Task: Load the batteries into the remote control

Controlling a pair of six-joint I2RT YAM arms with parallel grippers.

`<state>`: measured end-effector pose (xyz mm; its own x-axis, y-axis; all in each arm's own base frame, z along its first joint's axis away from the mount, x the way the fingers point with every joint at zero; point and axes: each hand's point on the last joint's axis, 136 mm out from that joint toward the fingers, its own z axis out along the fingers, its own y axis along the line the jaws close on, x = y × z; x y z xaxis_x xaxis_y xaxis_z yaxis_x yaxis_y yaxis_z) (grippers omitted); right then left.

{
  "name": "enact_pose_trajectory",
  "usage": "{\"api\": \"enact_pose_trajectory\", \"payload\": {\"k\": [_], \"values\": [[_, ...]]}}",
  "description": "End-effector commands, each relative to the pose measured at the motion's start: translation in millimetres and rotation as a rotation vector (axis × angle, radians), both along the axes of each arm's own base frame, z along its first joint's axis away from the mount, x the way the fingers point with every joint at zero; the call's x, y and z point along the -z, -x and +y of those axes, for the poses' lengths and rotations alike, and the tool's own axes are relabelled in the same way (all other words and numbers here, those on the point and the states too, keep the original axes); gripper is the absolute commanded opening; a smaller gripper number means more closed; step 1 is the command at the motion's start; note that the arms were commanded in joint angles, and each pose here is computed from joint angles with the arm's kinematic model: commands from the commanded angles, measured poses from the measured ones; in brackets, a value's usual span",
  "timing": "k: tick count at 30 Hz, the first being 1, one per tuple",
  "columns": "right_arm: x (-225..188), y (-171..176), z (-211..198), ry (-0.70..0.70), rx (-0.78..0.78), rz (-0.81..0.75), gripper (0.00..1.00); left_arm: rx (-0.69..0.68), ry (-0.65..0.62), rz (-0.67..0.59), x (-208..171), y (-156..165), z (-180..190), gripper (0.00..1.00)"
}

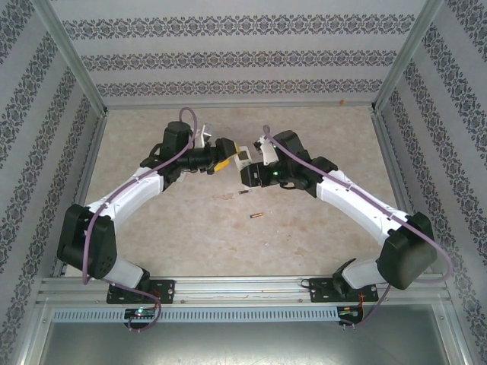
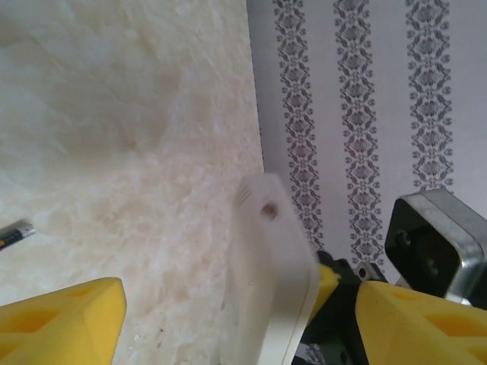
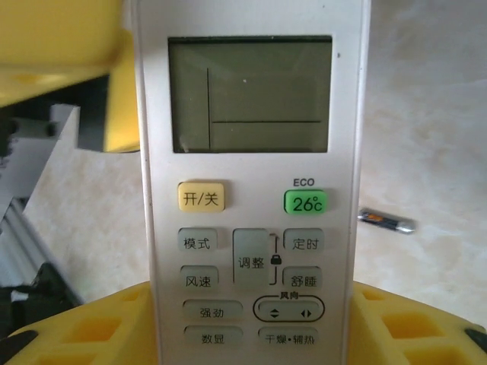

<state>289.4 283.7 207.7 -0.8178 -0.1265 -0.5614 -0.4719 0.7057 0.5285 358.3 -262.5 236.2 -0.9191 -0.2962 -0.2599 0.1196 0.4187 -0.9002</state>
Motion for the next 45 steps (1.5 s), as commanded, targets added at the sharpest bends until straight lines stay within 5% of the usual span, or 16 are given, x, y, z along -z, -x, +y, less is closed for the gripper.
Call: {"api": "enact_pose_trajectory", "payload": {"k": [1,6,10,15,19,25,35,38,40,43,45], "values": [[-10,13,14,-0.035,-0.087,-0.037,0.51,0.027,0.022,-0.016,-14,0,-13,0.62],[-9,19,22,-0.022,-0.119,-0.049,0.55,-0.061,-0.027,0.074,8,-4,-5,0.24],[-24,16,10,0.052,-0.089,-0.18,0.76,-0.167,-0.077,0.181,24,-3,9,0.13],[-48,30,1,0.229,-0.156,-0.749,0.85,-0.414,-0.169,0.367,46,1,45,0.12],[-41,54,17,0.389,-0.306,-1.135,0.87,-0.478,-0.172,0.417,46,3,52,0.12],[-26,26,28,0.584,-0.24,-1.256,0.7,-0.478,-0.146,0.445,45,5,50,0.12],[5,10,51,0.598,-0.314,-1.194,0.21,-0.479,-0.14,0.415,38,10,54,0.12],[4,15,55,0.554,-0.333,-1.154,0.11,-0.472,-0.137,0.378,30,9,54,0.24],[-6,18,52,0.482,-0.293,-1.094,0.11,-0.484,-0.15,0.315,20,5,61,0.54],[-17,29,48,0.191,-0.306,-0.8,0.15,-0.525,-0.165,0.113,-12,-3,78,0.82],[-33,32,45,-0.027,-0.291,-0.576,0.14,-0.512,-0.156,-0.045,-37,-5,84,0.9]]}}
